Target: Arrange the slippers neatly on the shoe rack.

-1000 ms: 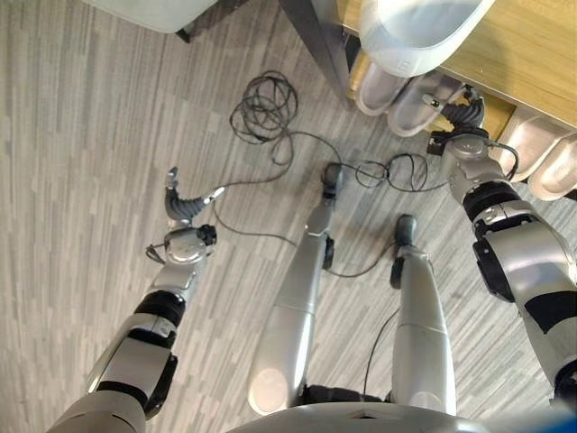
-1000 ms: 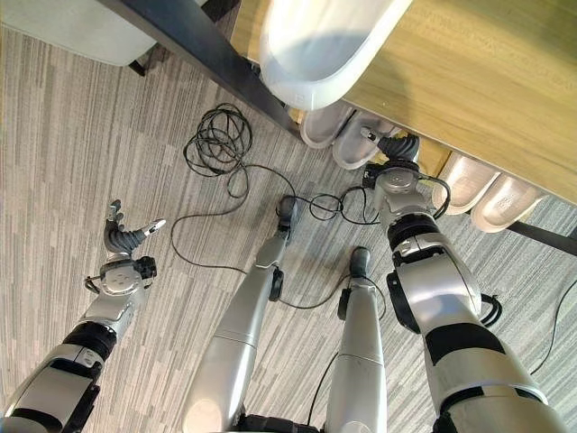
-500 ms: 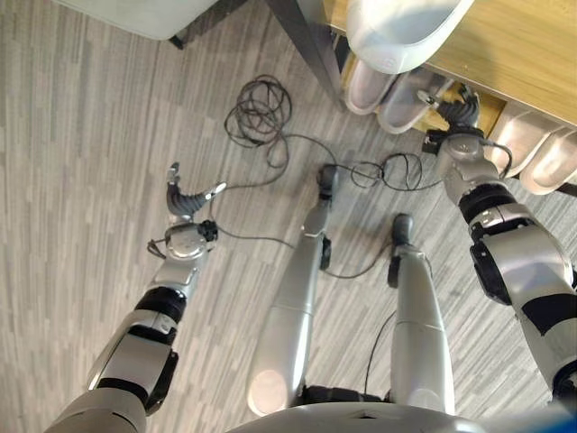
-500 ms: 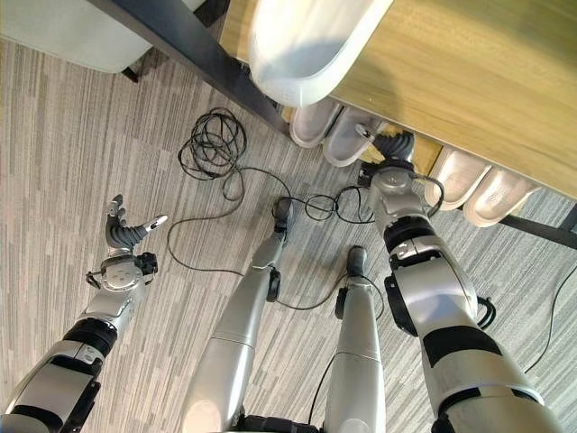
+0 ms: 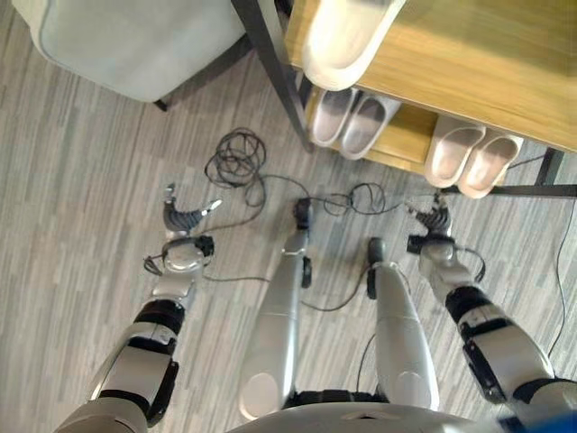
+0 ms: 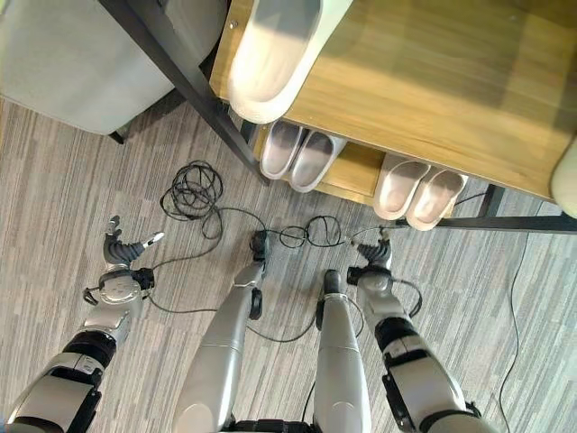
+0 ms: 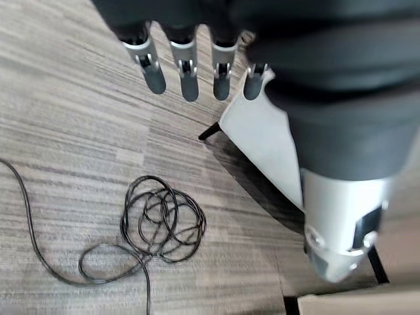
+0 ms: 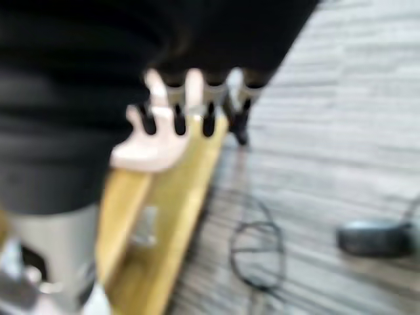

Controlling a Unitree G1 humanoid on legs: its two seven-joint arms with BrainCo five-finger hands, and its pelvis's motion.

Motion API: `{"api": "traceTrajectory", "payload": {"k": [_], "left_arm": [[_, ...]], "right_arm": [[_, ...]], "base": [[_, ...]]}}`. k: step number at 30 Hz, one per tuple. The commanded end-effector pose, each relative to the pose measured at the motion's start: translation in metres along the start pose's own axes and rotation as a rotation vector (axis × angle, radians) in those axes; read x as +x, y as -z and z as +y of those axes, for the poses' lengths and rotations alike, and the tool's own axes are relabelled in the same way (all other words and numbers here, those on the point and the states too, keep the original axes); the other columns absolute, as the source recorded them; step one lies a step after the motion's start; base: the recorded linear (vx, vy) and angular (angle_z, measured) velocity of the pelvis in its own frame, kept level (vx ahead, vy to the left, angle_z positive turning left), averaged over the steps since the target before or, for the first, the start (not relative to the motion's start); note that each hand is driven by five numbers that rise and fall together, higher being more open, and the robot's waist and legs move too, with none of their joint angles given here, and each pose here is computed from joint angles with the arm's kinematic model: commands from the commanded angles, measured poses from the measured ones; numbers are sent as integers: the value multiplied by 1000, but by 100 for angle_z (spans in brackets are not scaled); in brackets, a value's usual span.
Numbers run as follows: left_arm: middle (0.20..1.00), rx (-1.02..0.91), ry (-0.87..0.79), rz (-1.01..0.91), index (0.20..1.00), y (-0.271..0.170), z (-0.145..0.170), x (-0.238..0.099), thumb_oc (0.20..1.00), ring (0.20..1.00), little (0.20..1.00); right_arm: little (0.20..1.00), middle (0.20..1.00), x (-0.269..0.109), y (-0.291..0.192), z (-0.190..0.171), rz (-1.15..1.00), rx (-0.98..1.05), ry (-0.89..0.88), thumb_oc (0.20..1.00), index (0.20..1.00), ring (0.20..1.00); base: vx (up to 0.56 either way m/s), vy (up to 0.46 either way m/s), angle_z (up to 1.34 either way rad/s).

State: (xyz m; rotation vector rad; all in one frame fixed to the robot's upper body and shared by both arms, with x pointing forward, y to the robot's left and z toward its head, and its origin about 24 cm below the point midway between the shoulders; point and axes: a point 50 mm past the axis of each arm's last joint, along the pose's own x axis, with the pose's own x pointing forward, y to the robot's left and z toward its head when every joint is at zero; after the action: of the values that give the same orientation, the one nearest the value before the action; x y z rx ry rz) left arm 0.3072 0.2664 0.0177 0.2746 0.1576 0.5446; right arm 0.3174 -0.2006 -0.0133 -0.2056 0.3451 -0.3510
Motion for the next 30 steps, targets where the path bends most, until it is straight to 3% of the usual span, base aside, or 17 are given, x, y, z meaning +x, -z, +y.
{"api": "traceTrajectory", "payload": {"k": [1,9,13,15,16,18,19,20,21,23,30], "left_arm": [[1000,69,11,28,1000,12,2,-2,1000,1000,1000],[1000,87,85,89,1000,43,-15,-33,1000,1000,1000],[1000,110,100,32,1000,37,-13,-36,1000,1000,1000],[1000,34,98,-24,1000,42,30,-48,1000,1000,1000],[1000,-307,98,59,1000,39,37,-54,1000,1000,1000],[1000,-338,140,23,1000,30,31,-55,1000,1000,1000],[1000,-109,97,-117,1000,23,52,-51,1000,1000,1000],[1000,-77,101,-192,1000,2,43,-40,1000,1000,1000],[1000,55,76,-169,1000,13,63,-41,1000,1000,1000],[1000,80,84,-192,1000,10,67,-46,1000,1000,1000],[1000,88,251,-250,1000,-8,38,-51,1000,1000,1000]], "right_arm": [[1000,1000,0,-14,1,-83,9,-22,1000,1000,1000],[1000,1000,-45,69,4,83,-75,-112,1000,1000,1000],[1000,1000,-60,97,-10,166,-67,-89,1000,1000,1000],[1000,1000,-63,114,-28,246,-45,-24,1000,1000,1000],[1000,1000,-68,121,-35,278,-42,-13,1000,1000,1000],[1000,1000,-75,133,-38,329,-57,-17,1000,1000,1000],[1000,1000,-77,141,-42,367,-48,13,1000,1000,1000],[1000,1000,-83,145,-44,362,-60,-5,1000,1000,1000],[1000,1000,-87,152,-49,382,-55,2,1000,1000,1000],[1000,1000,-98,164,-52,427,-85,0,1000,1000,1000],[1000,1000,-136,209,-63,666,-179,-30,1000,1000,1000]], "base": [[0,0,0],[31,-38,1],[34,-51,11],[26,-28,3],[11,-7,5],[7,-32,7],[20,-55,8],[35,-59,9],[28,-64,12],[17,-61,8],[32,-46,1]]}}
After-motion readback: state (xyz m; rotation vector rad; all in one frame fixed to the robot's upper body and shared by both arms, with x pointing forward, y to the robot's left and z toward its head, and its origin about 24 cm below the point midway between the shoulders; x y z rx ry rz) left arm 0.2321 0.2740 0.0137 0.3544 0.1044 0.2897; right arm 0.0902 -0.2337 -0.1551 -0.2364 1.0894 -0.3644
